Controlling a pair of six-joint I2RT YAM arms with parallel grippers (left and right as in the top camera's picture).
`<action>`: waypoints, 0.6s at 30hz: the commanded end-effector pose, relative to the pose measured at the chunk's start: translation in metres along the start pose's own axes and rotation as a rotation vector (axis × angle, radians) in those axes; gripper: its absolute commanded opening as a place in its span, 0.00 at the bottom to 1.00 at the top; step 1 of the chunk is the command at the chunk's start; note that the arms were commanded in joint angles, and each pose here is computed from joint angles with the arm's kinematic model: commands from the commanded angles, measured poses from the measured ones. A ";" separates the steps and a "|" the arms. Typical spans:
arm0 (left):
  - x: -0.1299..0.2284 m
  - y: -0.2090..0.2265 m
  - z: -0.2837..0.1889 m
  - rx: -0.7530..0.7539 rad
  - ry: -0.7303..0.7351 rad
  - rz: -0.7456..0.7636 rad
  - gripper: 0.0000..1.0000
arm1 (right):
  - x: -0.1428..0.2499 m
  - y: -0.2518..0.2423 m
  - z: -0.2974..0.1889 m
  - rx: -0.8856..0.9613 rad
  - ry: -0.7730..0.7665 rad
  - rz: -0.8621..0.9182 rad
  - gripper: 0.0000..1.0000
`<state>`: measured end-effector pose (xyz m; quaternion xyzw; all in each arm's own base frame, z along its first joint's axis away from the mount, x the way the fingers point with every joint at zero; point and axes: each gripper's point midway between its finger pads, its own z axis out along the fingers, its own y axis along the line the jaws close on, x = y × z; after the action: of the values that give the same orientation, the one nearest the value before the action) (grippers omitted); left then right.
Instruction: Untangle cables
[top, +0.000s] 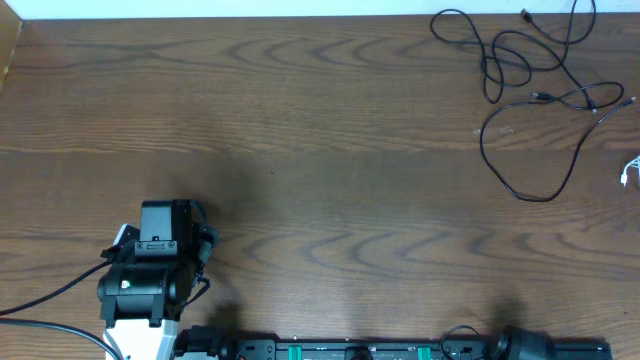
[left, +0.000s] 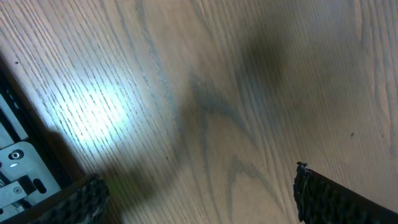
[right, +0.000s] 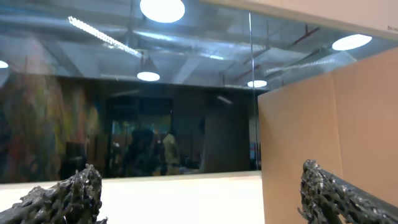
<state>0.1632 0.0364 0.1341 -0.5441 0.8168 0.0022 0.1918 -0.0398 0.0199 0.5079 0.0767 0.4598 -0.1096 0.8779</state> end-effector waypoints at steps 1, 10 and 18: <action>-0.004 -0.001 -0.003 0.005 -0.013 -0.015 0.97 | -0.013 0.002 -0.008 -0.009 -0.040 0.017 0.99; -0.004 -0.001 -0.003 0.005 -0.013 -0.015 0.97 | -0.079 0.015 -0.021 -0.115 -0.305 0.049 0.99; -0.004 -0.001 -0.003 0.005 -0.014 -0.015 0.97 | -0.096 0.016 -0.021 -0.130 -0.399 0.081 0.99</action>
<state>0.1633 0.0364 0.1342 -0.5441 0.8168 0.0021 0.1920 -0.1078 0.0524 0.5763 0.0136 0.2797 -0.0769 0.9569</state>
